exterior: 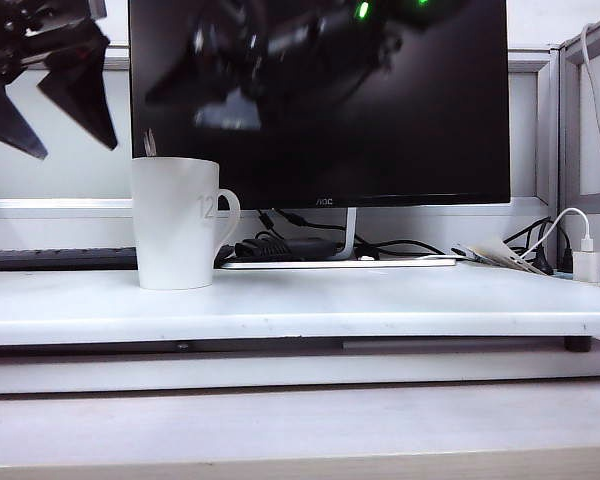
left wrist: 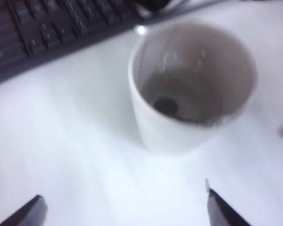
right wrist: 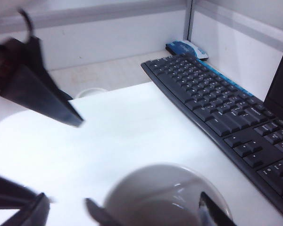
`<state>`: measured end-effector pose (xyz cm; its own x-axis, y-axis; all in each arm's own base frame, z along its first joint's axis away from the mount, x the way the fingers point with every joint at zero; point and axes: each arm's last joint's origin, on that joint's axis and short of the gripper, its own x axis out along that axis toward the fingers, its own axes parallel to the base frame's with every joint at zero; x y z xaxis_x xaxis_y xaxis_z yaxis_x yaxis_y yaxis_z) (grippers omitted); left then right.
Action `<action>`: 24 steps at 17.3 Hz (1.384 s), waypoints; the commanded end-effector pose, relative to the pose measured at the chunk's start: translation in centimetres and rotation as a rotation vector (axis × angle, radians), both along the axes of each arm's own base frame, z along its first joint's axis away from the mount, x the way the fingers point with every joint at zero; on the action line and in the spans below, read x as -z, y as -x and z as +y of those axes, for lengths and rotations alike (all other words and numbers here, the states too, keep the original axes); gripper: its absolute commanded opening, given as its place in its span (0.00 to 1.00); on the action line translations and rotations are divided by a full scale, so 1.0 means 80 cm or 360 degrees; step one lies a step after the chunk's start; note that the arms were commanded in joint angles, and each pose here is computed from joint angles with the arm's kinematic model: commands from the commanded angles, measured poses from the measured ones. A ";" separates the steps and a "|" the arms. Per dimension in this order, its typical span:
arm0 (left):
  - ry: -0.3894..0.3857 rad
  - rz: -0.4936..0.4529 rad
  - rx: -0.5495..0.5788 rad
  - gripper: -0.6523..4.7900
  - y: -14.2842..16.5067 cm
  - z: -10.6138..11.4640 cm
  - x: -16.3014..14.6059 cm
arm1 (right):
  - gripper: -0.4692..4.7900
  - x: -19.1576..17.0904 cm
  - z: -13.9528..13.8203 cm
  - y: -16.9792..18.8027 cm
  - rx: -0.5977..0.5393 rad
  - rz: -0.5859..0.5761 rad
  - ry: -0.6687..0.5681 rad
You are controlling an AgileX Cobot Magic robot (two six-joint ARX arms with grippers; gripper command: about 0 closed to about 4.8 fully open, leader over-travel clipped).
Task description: Pick up a spoon and stir the liquid in the cup.
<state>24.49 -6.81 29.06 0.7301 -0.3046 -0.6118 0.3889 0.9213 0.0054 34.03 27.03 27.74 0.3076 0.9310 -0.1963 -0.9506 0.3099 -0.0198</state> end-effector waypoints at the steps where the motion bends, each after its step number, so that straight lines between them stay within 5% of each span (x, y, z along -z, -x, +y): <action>1: -0.0005 -0.0026 0.0013 1.00 -0.001 -0.001 -0.002 | 0.86 0.005 0.013 -0.006 -0.0020 -0.0042 -0.0030; 7: 0.0094 0.0091 0.0158 1.00 0.005 -0.004 0.003 | 0.86 0.016 0.038 0.004 -0.0035 -0.0074 -0.0003; 12: 0.0061 0.0213 0.0145 1.00 0.011 -0.002 0.010 | 0.48 0.019 0.042 0.006 -0.0033 -0.0076 0.0016; 21: 0.0041 0.0298 0.0142 1.00 0.016 0.000 0.014 | 0.48 0.029 0.042 0.010 -0.0041 0.0032 0.0105; 22: 0.0041 0.0298 0.0142 1.00 0.016 0.000 0.014 | 0.45 0.029 0.042 0.010 -0.0041 0.0031 0.0104; 24: 0.0041 0.0299 0.0142 1.00 0.016 0.000 0.014 | 0.25 0.029 0.042 0.010 -0.0043 0.0032 0.0105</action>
<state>23.21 -6.81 27.82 0.5700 -0.3776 -0.7297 0.4585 0.8832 -0.0988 33.33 30.30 25.25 0.2804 0.9224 -0.2656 -0.9581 0.2857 -0.0192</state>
